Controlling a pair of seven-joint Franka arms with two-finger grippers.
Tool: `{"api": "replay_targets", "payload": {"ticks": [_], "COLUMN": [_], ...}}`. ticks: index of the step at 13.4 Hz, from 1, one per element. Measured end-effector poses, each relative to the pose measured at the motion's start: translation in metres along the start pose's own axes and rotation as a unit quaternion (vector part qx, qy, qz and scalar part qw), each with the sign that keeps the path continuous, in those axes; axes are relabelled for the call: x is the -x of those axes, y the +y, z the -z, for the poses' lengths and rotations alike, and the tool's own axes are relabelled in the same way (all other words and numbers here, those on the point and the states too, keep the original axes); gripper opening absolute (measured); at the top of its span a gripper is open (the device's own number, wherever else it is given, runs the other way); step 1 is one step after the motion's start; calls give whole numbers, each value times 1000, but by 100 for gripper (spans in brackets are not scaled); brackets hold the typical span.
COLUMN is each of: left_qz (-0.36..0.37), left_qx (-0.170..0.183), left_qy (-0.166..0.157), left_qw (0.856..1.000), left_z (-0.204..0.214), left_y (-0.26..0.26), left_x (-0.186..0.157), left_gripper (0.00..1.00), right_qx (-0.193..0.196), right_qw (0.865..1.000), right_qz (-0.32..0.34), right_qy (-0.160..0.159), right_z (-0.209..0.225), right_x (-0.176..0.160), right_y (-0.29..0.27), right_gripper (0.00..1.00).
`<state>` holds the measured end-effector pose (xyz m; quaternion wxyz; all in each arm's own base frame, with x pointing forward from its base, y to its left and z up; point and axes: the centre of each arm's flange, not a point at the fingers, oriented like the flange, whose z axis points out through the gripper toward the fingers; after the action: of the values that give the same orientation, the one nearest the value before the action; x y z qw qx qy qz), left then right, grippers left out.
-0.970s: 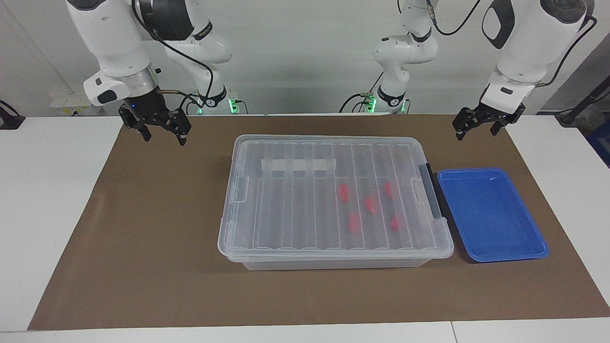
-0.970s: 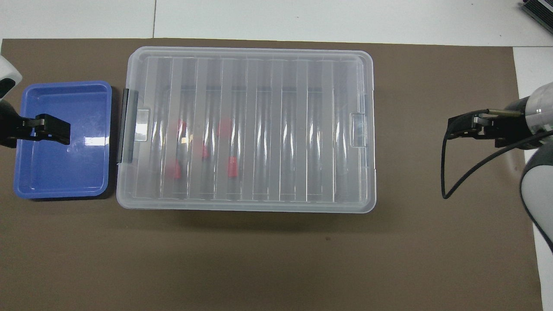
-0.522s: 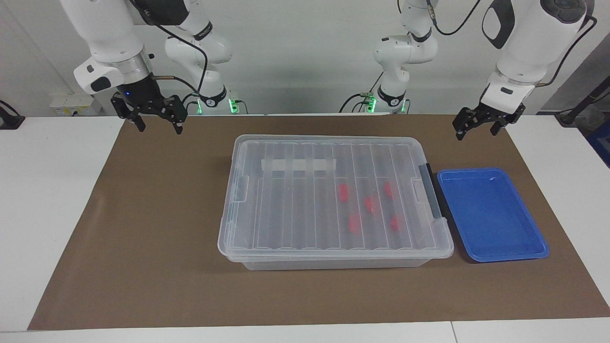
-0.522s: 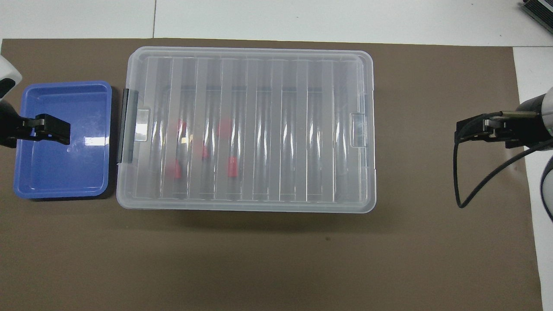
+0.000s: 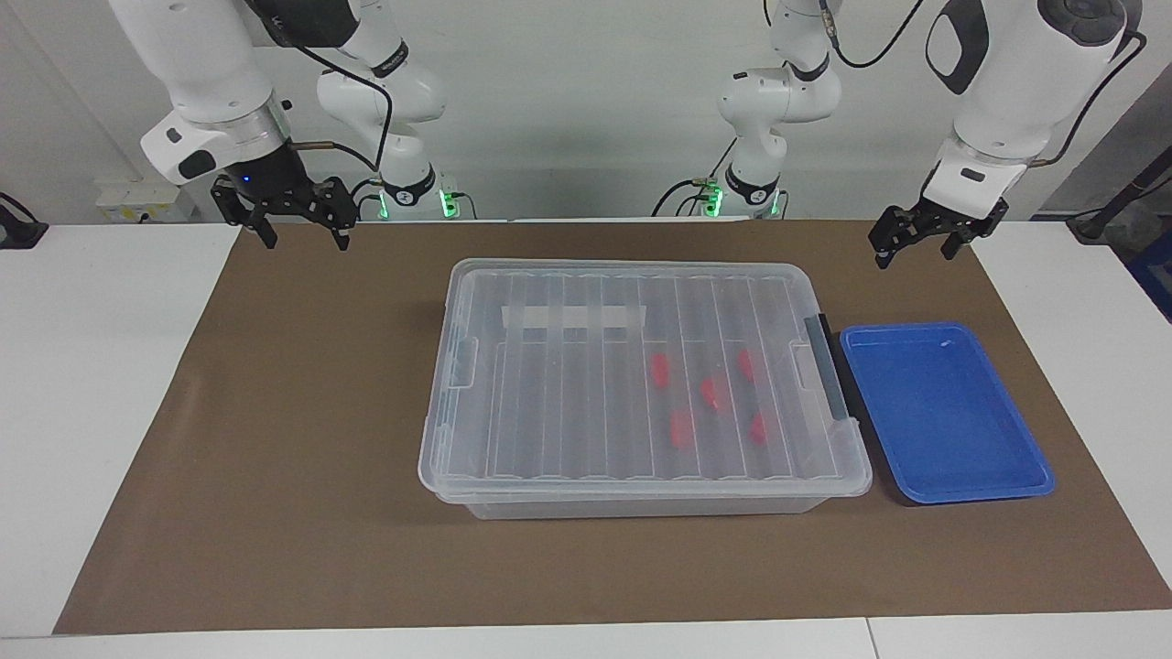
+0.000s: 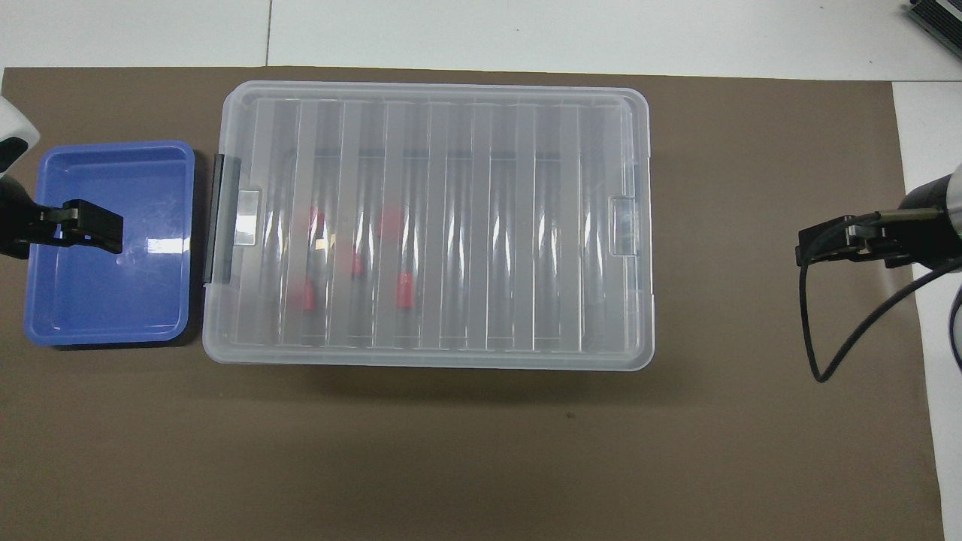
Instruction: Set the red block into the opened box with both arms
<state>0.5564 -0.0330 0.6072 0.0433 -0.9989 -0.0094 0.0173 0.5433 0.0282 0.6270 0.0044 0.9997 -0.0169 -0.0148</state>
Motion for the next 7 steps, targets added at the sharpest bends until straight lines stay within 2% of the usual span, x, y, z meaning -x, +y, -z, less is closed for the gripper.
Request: {"api": "replay_targets", "payload": {"ticks": [2,5,7], "left_qz": [-1,-1,-1], "left_qx": [1,33,41], "left_qy": [0,-3,-4], "left_qw": [1000,999,999], "left_z": [0,0,1], "left_y": [1,8,9], "left_x": [0,1,1], "left_gripper": [100,100,100], "right_qx": [0,0,0], "right_qw": [1000,1000,1000], "right_qz": [1,0,-2], "right_qy": [-2,-2,-1], "right_z": [-1,-1,-1], "right_x": [0,1,1], "right_y": [0,-1,-2], "right_gripper": [100,100,100]}}
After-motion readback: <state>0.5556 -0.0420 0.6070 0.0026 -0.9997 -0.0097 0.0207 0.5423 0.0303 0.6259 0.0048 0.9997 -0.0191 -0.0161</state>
